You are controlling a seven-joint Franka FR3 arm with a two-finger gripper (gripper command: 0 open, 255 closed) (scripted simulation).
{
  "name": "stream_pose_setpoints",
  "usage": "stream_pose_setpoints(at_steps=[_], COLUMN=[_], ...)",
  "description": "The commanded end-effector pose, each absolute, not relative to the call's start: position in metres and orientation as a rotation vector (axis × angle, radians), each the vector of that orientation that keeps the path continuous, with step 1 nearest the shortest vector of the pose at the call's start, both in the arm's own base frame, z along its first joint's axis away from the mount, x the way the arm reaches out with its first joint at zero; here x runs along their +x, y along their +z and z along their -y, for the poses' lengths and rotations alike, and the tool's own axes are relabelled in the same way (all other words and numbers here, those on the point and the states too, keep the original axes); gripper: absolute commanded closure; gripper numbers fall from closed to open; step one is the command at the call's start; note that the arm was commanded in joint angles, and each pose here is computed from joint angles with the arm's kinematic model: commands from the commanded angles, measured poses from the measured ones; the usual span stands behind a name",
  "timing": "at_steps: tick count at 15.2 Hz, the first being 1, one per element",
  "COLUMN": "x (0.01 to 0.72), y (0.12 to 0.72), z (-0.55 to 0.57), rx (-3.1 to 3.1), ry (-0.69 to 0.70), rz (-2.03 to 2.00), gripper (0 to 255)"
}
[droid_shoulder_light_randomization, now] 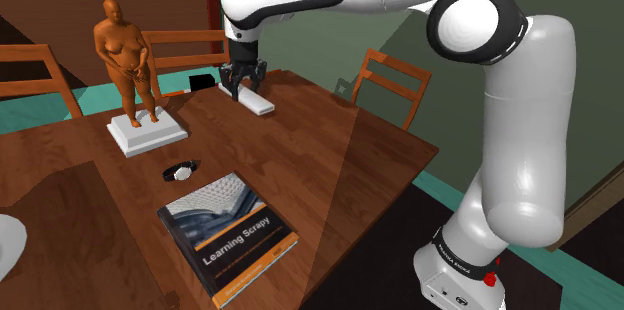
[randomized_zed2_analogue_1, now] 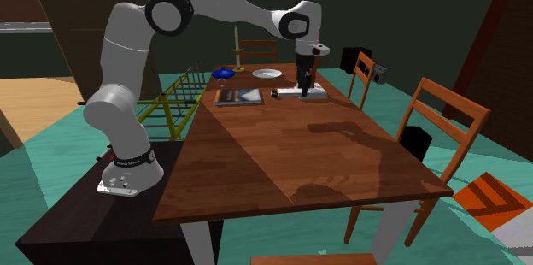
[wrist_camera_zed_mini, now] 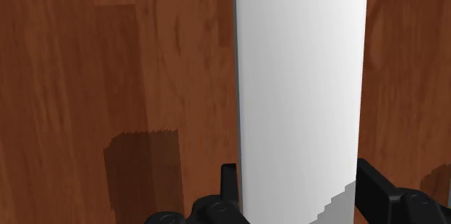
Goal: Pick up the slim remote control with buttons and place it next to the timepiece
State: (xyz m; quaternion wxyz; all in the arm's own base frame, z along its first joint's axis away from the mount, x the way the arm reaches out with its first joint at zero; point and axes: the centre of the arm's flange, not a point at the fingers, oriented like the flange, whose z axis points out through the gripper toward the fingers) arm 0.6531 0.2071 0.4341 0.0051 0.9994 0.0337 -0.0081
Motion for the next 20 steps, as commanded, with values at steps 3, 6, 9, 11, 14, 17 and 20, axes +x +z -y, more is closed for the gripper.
stream_pose_setpoints(at_steps=[3,6,9,11,14,17,20], x=[0.646,0.641,0.641,0.641,0.641,0.641,0.641], y=[0.435,0.435,0.42,0.409,0.393,0.377,0.362], z=[-0.261,-0.3,-0.3,-0.3,-0.3,-0.3,-0.3], rx=[3.13,3.13,3.13,3.13,3.13,3.13,3.13], ry=[-0.025,-0.025,-0.025,-0.025,-0.025,-0.025,-0.025], rz=[-0.103,-0.103,-0.103,-0.103,-0.103,-0.103,-0.103], gripper=[255,255,255,255,255,255,255])
